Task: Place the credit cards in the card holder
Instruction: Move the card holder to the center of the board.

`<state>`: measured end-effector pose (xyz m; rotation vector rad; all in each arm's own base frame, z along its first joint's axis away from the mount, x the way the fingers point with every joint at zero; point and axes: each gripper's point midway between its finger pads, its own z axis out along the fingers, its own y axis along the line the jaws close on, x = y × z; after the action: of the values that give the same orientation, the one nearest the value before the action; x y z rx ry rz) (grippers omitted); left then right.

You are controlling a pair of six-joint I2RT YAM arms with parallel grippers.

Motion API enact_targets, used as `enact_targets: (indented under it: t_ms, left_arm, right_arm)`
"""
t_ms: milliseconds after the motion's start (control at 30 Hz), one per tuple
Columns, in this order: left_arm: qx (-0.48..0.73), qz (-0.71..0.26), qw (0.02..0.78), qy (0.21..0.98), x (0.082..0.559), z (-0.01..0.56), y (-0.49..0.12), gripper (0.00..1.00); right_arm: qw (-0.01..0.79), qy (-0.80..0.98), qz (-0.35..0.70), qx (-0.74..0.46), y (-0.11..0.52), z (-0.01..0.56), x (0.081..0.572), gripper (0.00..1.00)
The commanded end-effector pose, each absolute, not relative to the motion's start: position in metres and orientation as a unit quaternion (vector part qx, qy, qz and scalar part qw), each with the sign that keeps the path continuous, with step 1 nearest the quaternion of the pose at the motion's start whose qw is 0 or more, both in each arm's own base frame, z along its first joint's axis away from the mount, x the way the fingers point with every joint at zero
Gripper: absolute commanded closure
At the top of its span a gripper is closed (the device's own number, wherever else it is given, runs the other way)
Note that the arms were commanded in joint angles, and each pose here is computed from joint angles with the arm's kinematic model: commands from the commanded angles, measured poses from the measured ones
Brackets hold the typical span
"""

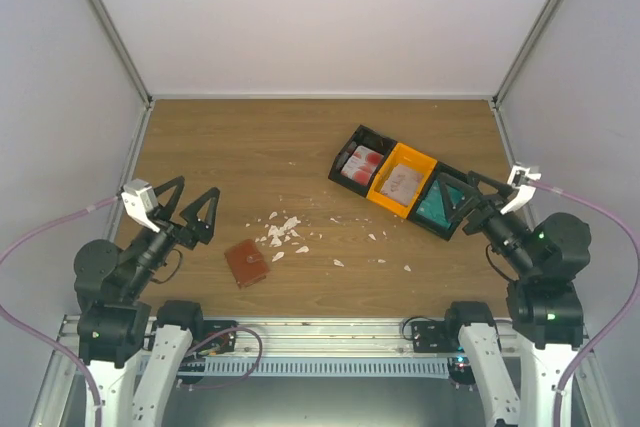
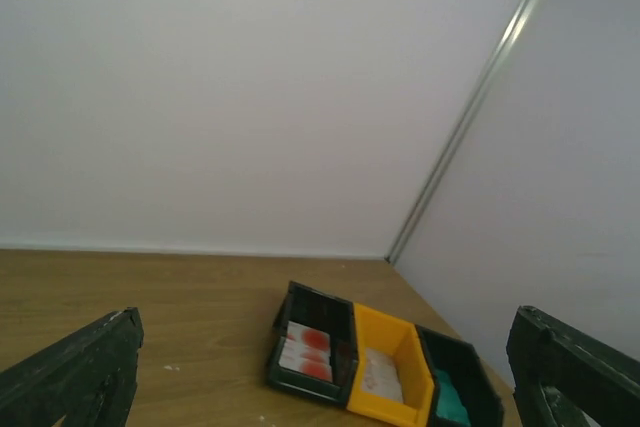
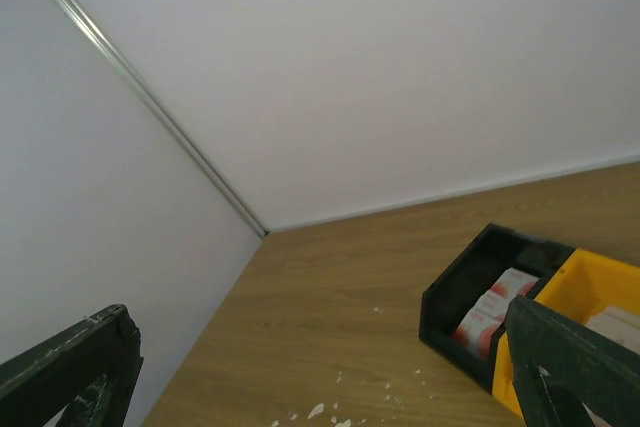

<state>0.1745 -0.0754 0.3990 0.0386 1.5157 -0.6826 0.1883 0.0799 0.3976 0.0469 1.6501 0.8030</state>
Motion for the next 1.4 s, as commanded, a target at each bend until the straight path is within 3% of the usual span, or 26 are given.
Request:
enact_targets:
  t_ms: [0,167,367,667,867,1067,1367]
  left_arm:
    - [0.034,-0.349,0.651,0.673,0.159,0.392,-0.089,0.01]
    - [0.032,-0.389,0.623,0.678,0.150,0.371,-0.098,0.01]
    - [0.035,-0.412,0.585,0.698,0.161,0.339,-0.107,0.01]
    - [-0.020,-0.419,0.431,0.799,0.208,0.230,-0.115,0.01]
    - [-0.071,-0.385,0.401,0.828,0.224,0.200,-0.103,0.01]
    - [-0.139,-0.329,0.385,0.851,0.240,0.173,-0.082,0.01]
    - [-0.232,-0.325,0.335,0.853,0.244,0.118,-0.073,0.01]
  right_arm:
    - [0.587,0.719,0.373,0.018,0.087,0.389,0.182,0.01]
    - [0.615,0.703,0.352,0.061,0.071,0.367,0.176,0.01]
    - [0.611,0.700,0.369,0.024,0.082,0.343,0.179,0.00]
    - [0.532,0.748,0.397,-0.029,0.103,0.291,0.218,0.04]
    - [0.480,0.771,0.417,-0.030,0.118,0.260,0.256,0.06]
    - [0.433,0.797,0.416,-0.055,0.165,0.236,0.273,0.04]
    - [0.330,0.837,0.414,-0.142,0.262,0.175,0.264,0.00]
